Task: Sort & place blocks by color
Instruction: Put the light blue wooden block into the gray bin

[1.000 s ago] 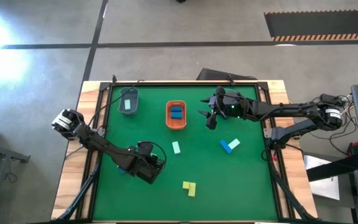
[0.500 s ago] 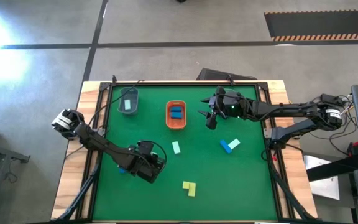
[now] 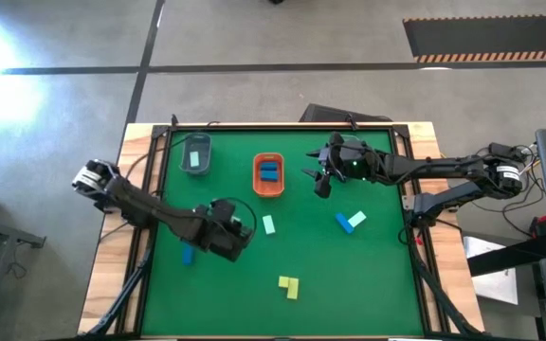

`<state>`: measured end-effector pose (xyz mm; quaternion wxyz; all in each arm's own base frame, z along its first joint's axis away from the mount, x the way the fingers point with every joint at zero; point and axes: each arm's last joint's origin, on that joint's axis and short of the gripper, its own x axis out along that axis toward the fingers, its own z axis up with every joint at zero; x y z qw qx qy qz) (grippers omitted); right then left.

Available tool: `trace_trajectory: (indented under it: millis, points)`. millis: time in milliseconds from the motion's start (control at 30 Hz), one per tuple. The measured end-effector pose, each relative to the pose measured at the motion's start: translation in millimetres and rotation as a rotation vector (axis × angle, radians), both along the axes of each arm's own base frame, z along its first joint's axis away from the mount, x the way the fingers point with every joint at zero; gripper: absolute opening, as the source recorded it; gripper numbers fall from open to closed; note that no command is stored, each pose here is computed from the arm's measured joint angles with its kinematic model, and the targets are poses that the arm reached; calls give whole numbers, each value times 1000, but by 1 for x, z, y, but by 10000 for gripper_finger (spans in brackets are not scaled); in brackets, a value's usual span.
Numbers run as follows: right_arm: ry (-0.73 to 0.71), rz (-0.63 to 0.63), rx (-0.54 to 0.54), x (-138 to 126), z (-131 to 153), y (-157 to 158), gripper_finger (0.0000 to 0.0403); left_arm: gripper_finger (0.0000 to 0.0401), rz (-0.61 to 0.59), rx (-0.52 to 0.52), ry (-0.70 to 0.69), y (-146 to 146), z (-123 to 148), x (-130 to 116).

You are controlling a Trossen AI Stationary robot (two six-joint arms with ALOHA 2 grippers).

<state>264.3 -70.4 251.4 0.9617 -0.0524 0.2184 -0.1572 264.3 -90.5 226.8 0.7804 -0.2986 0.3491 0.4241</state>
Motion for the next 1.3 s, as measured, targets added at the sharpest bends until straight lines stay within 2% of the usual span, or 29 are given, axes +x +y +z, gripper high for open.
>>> trace_trajectory:
  millis: [233, 433, 633, 867, 1033, 1300]
  points:
    - [10, 0, 2, -1, -3, 0, 233, 127, 2, 162, 78, 52, 24, -11]
    - [18, -2, 9, -2, -7, 1, 233, 127, 72, 268, 206, 106, 30, -17]
    - [17, -5, 16, -2, -7, 1, 233, 127, 144, 286, 345, 159, 30, -26]
    - [13, -11, 30, -2, -8, 1, 233, 127, 263, 266, 455, 212, 25, -48]
    - [9, -16, 40, -2, -8, 1, 233, 127, 329, 234, 511, 234, 9, -66]
    - [8, -19, 45, -2, -8, 1, 233, 128, 361, 238, 497, 239, -15, -73]
